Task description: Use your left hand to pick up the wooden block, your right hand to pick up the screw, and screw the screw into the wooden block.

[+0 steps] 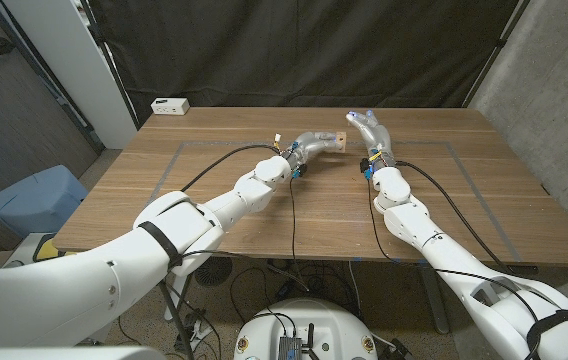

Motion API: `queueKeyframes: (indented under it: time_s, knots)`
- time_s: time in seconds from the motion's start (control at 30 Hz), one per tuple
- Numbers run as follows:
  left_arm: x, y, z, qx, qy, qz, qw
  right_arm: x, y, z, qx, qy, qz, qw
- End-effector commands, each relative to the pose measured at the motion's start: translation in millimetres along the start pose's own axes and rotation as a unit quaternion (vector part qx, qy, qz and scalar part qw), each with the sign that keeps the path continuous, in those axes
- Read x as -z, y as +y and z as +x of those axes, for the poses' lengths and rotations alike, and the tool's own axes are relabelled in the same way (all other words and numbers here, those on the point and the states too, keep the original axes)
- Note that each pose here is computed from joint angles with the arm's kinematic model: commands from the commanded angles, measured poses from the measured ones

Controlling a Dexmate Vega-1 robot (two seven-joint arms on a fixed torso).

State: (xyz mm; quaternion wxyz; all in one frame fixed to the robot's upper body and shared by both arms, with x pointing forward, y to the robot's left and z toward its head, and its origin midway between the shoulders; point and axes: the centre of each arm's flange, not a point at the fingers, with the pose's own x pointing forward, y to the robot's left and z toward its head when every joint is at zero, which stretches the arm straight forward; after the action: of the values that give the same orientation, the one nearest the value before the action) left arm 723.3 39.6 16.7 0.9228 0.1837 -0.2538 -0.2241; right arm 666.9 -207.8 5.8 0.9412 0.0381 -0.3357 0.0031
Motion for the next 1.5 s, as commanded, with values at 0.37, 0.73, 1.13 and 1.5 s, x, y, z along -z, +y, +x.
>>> queueKeyframes:
  time_s: [0.37,0.73,1.13,1.5]
  knots:
    - [-2.2,-1.7,0.0,0.009,0.0,-0.001,1.0,9.8,9.7,-0.2,-0.016,-0.016,0.02,0.9995]
    - [-4.7,-3.1,1.1,0.012,-0.002,0.001,1.0,14.8,11.1,-2.9,-0.016,-0.019,0.026,0.9994]
    - [-3.1,-6.0,-0.3,0.012,-0.002,-0.001,1.0,17.1,10.2,-8.8,-0.008,-0.021,0.031,0.9993]
    - [-2.5,-6.0,-1.5,0.009,-0.002,-0.003,1.0,23.2,8.9,-10.8,-0.007,-0.016,0.034,0.9993]
